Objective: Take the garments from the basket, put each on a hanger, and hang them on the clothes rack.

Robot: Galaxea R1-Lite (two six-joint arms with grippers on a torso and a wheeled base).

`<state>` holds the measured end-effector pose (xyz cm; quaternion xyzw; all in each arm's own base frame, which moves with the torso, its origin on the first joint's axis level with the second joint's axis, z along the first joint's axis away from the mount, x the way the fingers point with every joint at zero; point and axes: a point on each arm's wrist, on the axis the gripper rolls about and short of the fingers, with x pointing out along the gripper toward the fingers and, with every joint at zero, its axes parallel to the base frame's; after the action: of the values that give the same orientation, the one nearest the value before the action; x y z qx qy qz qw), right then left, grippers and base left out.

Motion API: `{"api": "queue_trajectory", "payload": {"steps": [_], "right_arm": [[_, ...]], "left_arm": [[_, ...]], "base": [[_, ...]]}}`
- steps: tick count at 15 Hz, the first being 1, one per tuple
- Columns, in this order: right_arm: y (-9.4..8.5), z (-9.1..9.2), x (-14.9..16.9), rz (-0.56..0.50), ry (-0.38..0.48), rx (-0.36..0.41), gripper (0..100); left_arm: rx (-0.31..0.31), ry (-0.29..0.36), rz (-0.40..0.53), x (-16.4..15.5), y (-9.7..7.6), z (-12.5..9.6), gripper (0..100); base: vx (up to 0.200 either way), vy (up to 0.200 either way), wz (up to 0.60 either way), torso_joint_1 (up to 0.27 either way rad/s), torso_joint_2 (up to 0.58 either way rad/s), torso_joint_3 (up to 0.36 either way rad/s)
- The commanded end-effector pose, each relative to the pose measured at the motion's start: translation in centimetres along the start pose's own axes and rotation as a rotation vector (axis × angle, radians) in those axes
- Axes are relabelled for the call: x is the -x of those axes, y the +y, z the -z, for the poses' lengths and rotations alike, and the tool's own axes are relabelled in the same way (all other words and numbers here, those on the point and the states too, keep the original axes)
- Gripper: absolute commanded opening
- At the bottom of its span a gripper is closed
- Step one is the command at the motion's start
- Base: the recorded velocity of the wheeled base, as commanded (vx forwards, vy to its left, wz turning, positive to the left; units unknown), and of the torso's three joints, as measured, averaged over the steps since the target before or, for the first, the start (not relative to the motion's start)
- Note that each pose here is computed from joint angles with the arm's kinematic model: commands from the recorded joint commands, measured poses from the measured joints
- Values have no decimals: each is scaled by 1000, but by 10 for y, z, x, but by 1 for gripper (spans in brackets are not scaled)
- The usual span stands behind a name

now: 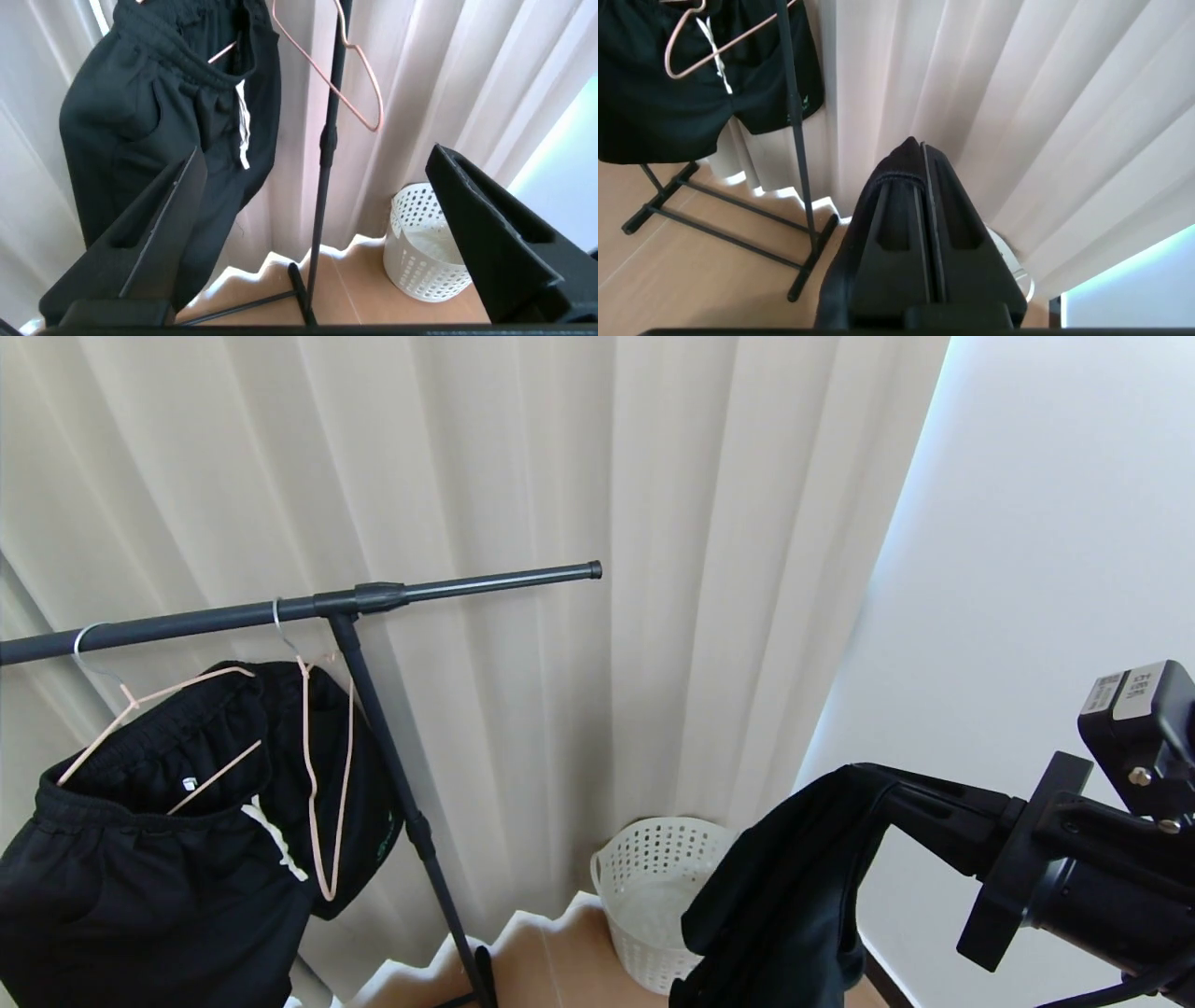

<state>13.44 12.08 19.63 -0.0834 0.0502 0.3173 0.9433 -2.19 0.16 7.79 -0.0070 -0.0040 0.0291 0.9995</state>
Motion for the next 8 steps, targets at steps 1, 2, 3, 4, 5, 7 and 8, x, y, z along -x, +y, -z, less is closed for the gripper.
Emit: {"api": "queue_trajectory", "payload": {"steps": [1, 2, 3, 4, 5, 7, 8], "right_arm": [[0, 0, 0, -1, 0, 0, 0], [0, 0, 0, -1, 0, 0, 0], [0, 0, 1, 0, -2, 0, 0], [0, 0, 1, 0, -2, 0, 0], [0, -1, 1, 0, -5, 0, 0], [0, 0, 0, 0, -2, 2, 0], [0, 1, -1, 0, 5, 2, 0]], "left_arm": [[0, 0, 0, 0, 0, 0, 100], [0, 0, 0, 0, 0, 0, 100], [2, 0, 0, 0, 0, 0, 100], [3, 3, -2, 0, 0, 0, 100], [3, 0, -2, 0, 0, 0, 100], [2, 0, 0, 0, 0, 0, 100], [1, 2, 0, 0, 0, 0, 100]], "base": [[0, 0, 0, 168, -349, -193], [0, 0, 0, 168, -359, -203], [0, 0, 0, 163, -359, -193], [0, 0, 0, 163, -349, -183], [0, 0, 0, 163, -354, -188], [0, 0, 0, 161, -349, -186], [0, 0, 0, 168, -354, -178]]}}
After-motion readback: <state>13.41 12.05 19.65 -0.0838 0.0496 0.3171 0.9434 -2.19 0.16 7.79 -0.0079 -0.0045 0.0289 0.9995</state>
